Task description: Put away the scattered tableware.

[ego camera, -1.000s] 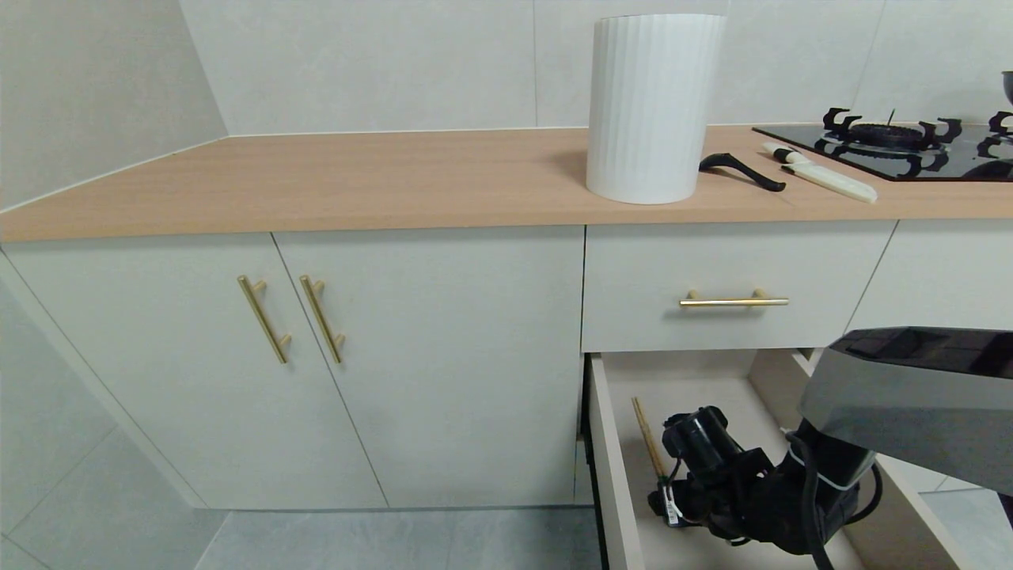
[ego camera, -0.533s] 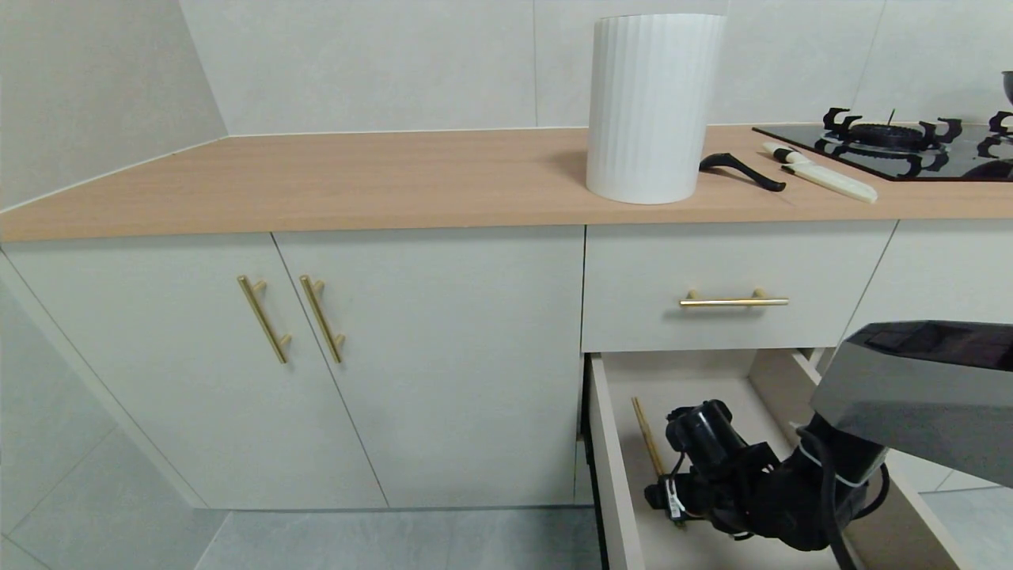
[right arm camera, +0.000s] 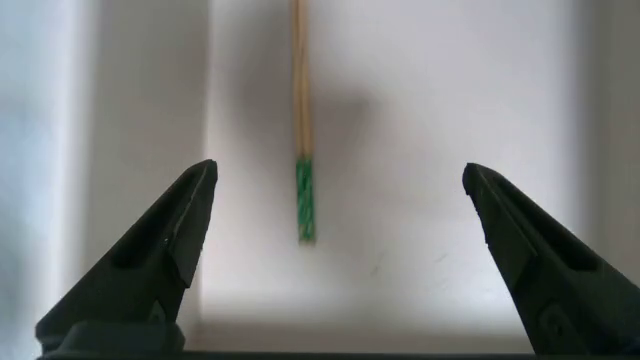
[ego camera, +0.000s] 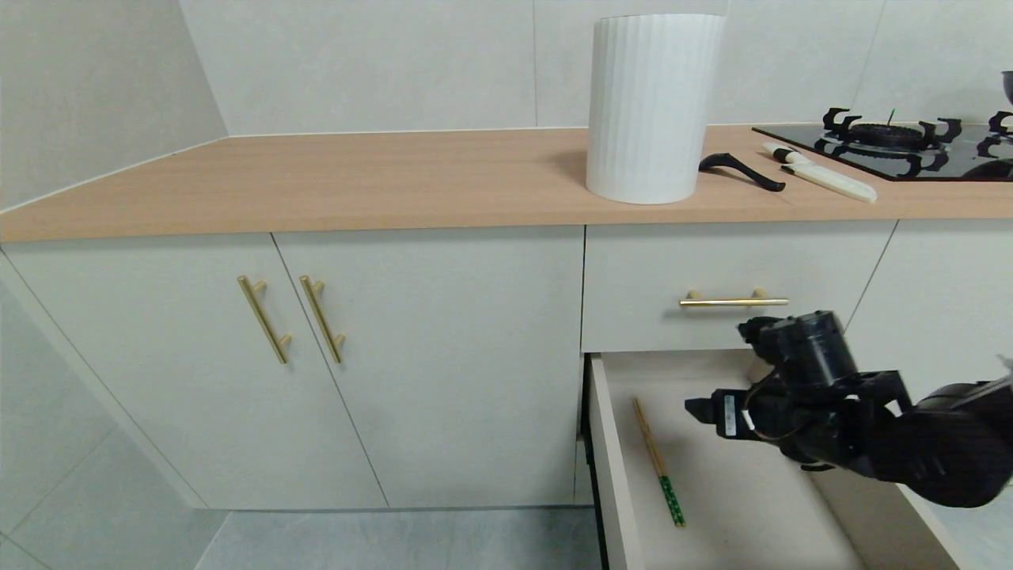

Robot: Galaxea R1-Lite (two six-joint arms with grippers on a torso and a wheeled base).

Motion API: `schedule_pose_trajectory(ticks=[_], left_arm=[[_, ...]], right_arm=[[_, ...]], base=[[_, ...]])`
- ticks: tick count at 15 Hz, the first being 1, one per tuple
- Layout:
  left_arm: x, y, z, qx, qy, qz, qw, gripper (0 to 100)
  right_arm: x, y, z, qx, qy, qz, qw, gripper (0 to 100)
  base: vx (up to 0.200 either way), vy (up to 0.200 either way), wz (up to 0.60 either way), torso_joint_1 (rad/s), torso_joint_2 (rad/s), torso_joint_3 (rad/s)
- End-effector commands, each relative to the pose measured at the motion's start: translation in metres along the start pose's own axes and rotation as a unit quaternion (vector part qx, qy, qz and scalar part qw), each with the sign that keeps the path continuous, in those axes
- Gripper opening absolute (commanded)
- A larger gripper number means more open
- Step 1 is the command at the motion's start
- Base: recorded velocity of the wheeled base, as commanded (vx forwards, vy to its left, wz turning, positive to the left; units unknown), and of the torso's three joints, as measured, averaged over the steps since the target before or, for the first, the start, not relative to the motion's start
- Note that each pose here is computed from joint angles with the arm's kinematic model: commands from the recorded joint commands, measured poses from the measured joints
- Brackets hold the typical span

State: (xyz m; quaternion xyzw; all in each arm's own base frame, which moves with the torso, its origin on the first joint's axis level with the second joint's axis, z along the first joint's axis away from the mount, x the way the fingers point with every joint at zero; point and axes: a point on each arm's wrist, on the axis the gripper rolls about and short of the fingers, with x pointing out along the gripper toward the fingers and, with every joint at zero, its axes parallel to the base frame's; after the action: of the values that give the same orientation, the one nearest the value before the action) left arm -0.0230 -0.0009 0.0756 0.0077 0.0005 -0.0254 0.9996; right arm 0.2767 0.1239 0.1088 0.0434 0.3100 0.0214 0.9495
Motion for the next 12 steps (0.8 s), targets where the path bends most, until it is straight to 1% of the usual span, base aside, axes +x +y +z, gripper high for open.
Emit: schedule_pose_trajectory(ticks=[1, 2, 5, 8, 12], left_arm=[[0.0, 0.0, 0.0, 0.0, 0.0, 0.0, 1.0, 100], [0.0, 0.0, 0.0, 0.0, 0.0, 0.0, 1.0, 100], [0.0, 0.0, 0.0, 0.0, 0.0, 0.0, 1.0, 100], [0.0, 0.0, 0.0, 0.0, 0.0, 0.0, 1.0, 100], [0.0, 0.0, 0.0, 0.0, 0.0, 0.0, 1.0, 100]], right_arm=[[-0.0485, -0.0188, 0.0336, 0.023, -0.084, 0.011, 0.996, 100], [-0.0536, -0.0222, 0.0371, 0.021, -0.094, 0.009, 0.995, 100], [-0.0561, -0.0257, 0.0396, 0.022, -0.101, 0.004, 0.995, 100], [-0.0558, -0.0269, 0.036, -0.003, -0.097, -0.004, 0.995, 100], [-0.0557, -0.0274, 0.0357, -0.004, -0.097, -0.005, 0.995, 100]], base=[[0.0, 0.0, 0.0, 0.0, 0.0, 0.0], [0.0, 0.0, 0.0, 0.0, 0.0, 0.0], [0.0, 0.0, 0.0, 0.0, 0.0, 0.0], [0.0, 0.0, 0.0, 0.0, 0.0, 0.0], [0.0, 0.0, 0.0, 0.0, 0.0, 0.0]])
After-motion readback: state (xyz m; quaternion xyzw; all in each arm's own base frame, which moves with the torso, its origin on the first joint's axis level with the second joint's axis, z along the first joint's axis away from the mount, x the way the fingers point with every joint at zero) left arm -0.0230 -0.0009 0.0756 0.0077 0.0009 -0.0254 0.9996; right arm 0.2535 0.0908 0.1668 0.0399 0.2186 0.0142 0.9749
